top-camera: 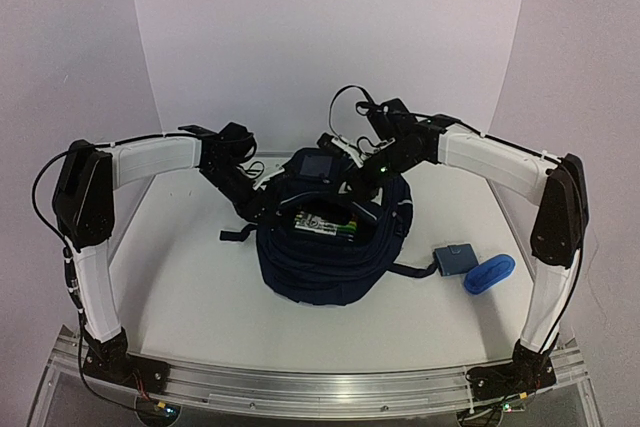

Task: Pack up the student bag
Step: Place the stationery in the student bag, then zip the student bag at the center of the board.

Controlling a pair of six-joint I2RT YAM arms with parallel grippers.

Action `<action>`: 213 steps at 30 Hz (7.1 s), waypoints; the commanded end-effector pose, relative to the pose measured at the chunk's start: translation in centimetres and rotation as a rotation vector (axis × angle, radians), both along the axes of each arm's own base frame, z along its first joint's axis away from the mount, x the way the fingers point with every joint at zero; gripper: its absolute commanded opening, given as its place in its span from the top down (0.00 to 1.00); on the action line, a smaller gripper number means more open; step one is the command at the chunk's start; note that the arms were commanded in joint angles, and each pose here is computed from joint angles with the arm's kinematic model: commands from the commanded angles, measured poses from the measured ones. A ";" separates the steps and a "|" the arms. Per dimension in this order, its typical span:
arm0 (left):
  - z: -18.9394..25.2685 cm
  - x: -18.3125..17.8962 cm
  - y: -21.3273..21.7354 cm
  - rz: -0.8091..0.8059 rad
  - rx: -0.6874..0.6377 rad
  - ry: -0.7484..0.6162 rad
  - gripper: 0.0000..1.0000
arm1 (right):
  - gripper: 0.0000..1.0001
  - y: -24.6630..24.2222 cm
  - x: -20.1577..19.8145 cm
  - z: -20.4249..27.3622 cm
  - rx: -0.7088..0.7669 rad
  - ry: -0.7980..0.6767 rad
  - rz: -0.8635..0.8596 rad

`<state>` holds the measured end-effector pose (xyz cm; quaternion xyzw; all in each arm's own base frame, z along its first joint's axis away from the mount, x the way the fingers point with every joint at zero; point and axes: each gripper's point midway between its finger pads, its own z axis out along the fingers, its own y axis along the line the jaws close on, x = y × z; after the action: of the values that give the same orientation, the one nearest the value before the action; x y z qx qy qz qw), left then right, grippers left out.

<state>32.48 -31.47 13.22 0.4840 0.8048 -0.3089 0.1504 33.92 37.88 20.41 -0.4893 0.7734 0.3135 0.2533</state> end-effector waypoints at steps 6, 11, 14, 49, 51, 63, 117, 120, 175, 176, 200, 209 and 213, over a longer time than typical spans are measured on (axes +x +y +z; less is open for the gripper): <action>2.2 0.5 1.1 0.041 -0.004 -0.049 0.97 | 0.95 -0.4 -0.6 1.3 0.022 -0.043 0.020; 2.4 1.1 1.3 0.074 -0.010 -0.042 1.00 | 0.78 -0.4 -0.9 1.1 0.022 -0.027 0.027; 2.4 1.2 1.3 0.080 -0.009 -0.037 1.00 | 0.70 -0.3 -0.9 1.5 0.033 -0.028 0.029; 2.0 5.6 3.1 0.582 -0.095 0.203 0.50 | 0.51 3.5 -0.9 -2.3 -0.108 -0.124 0.016; 1.7 6.2 3.8 0.677 -0.116 0.281 0.50 | 0.51 3.5 -1.0 -3.5 -0.148 -0.157 0.007; 1.4 7.3 3.0 1.111 -0.211 0.613 0.54 | 0.57 1.3 -0.1 -10.3 -0.369 -0.270 -0.030; -0.9 8.4 4.5 1.326 0.058 0.472 0.63 | 0.63 0.6 0.1 -13.1 -0.423 -0.243 -0.052; -0.7 9.0 3.7 1.301 0.034 0.466 0.60 | 0.63 0.7 0.1 -13.1 -0.421 -0.241 -0.053; 0.7 3.5 5.4 0.763 0.140 0.105 0.56 | 0.62 0.8 0.6 -13.6 -0.422 -0.241 -0.061; 0.7 3.2 5.8 0.724 0.126 0.044 0.57 | 0.62 0.8 0.6 -13.5 -0.420 -0.240 -0.061; -1.3 2.1 4.3 0.176 0.082 -0.535 0.65 | 0.61 0.7 0.9 -12.7 -0.370 -0.192 -0.093; -4.1 1.6 3.1 0.059 0.137 -0.499 0.62 | 0.61 0.5 1.2 -12.8 -0.361 -0.171 -0.109; -4.3 2.3 2.7 0.052 0.145 -0.518 0.62 | 0.61 0.4 1.2 -12.9 -0.361 -0.167 -0.110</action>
<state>33.53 -27.34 7.44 0.5165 0.7943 -0.1163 0.2980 33.06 40.89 9.70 -0.5359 0.7881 0.1531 0.2613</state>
